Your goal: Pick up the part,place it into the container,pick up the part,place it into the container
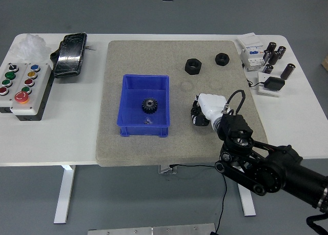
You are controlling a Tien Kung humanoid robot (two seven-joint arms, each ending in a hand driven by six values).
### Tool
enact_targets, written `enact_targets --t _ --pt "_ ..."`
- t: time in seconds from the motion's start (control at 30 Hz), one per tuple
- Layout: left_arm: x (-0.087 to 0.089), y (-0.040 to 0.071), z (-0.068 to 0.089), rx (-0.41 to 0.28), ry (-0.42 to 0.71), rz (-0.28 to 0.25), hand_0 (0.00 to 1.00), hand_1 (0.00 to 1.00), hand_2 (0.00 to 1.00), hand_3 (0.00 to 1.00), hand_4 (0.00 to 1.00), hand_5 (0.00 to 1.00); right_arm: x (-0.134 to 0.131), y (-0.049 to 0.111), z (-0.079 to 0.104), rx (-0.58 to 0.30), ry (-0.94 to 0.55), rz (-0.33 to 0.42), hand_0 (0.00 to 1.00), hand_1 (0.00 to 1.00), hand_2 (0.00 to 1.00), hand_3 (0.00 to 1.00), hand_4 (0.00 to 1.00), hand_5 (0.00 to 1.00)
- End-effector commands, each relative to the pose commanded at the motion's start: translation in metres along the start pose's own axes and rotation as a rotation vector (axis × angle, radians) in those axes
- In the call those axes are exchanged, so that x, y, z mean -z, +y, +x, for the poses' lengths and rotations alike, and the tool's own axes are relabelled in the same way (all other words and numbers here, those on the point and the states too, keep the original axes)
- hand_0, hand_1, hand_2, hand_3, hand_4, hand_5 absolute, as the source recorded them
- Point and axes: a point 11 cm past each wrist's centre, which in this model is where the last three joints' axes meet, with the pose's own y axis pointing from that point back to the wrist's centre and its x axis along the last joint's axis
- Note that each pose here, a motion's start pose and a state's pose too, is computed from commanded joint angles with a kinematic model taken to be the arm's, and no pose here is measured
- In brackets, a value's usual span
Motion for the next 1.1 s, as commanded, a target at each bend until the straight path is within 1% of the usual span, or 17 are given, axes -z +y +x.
enact_targets --t 0.1,0.2,0.3,0.37,0.43,0.5,0.53,0.57,0.73,0.77,0.87,0.93,0.97,1.1 --pt "0.000 0.000 0.000 0.000 0.000 0.001 0.613 0.515 0.566 0.643 0.585 0.521 -0.001 0.000 0.001 -0.005 0.006 -0.002 0.290 0.449 0.322 0.324 0.085 0.032" --pt "0.001 0.000 0.000 -0.001 0.002 0.002 0.613 0.515 0.566 0.643 0.586 0.522 -0.001 0.000 0.009 -0.030 0.008 0.007 0.288 0.449 0.316 0.311 0.102 0.061" --pt "0.001 0.000 0.000 -0.001 0.003 0.004 0.613 0.515 0.566 0.643 0.586 0.522 0.007 0.002 0.029 -0.092 0.008 0.038 0.288 0.449 0.316 0.311 0.102 0.061" --pt "0.002 0.000 0.000 -0.002 0.004 0.007 0.613 0.515 0.567 0.644 0.593 0.528 0.021 0.006 0.050 -0.160 0.001 0.080 0.287 0.449 0.313 0.309 0.101 0.057" --pt "0.003 0.000 0.001 -0.003 0.005 0.010 0.613 0.515 0.567 0.644 0.593 0.528 0.037 0.011 0.065 -0.222 -0.017 0.129 0.287 0.449 0.313 0.309 0.101 0.057" --pt "0.004 0.000 0.001 -0.003 0.005 0.012 0.613 0.515 0.567 0.644 0.593 0.528 0.054 0.017 0.072 -0.258 -0.054 0.174 0.287 0.449 0.313 0.309 0.101 0.057" --pt "0.004 0.000 0.001 -0.003 0.005 0.013 0.613 0.515 0.567 0.644 0.593 0.528 0.061 0.019 0.072 -0.263 -0.079 0.193 0.287 0.449 0.313 0.309 0.101 0.057" --pt "0.005 0.000 0.001 -0.003 0.006 0.014 0.613 0.516 0.567 0.646 0.596 0.530 0.067 0.021 0.070 -0.263 -0.101 0.207 0.335 0.461 0.351 0.320 0.094 0.002" --pt "0.005 -0.001 -0.001 0.000 0.005 0.017 0.613 0.516 0.567 0.646 0.596 0.530 0.097 0.031 0.041 -0.213 -0.216 0.298 0.335 0.461 0.351 0.320 0.094 0.002" --pt "0.006 -0.001 -0.002 0.001 0.006 0.018 0.613 0.516 0.568 0.646 0.597 0.531 0.100 0.032 0.036 -0.202 -0.233 0.309 0.475 0.589 0.584 0.479 0.248 0.002" --pt "0.007 -0.001 -0.002 0.001 0.007 0.022 0.613 0.516 0.568 0.646 0.597 0.531 0.105 0.035 0.022 -0.160 -0.265 0.321 0.475 0.589 0.584 0.479 0.248 0.002" --pt "0.007 -0.001 -0.001 -0.001 0.008 0.025 0.613 0.516 0.568 0.646 0.597 0.531 0.107 0.036 0.020 -0.155 -0.269 0.324 0.475 0.589 0.584 0.479 0.248 0.002" --pt "0.007 -0.001 0.000 -0.003 0.009 0.026 0.614 0.516 0.567 0.646 0.597 0.531 0.107 0.037 0.022 -0.160 -0.269 0.324 0.439 0.714 0.769 0.711 0.403 0.149" --pt "0.006 0.000 0.001 -0.007 0.011 0.026 0.614 0.516 0.567 0.646 0.597 0.531 0.107 0.037 0.025 -0.168 -0.262 0.316 0.439 0.714 0.769 0.711 0.403 0.149"
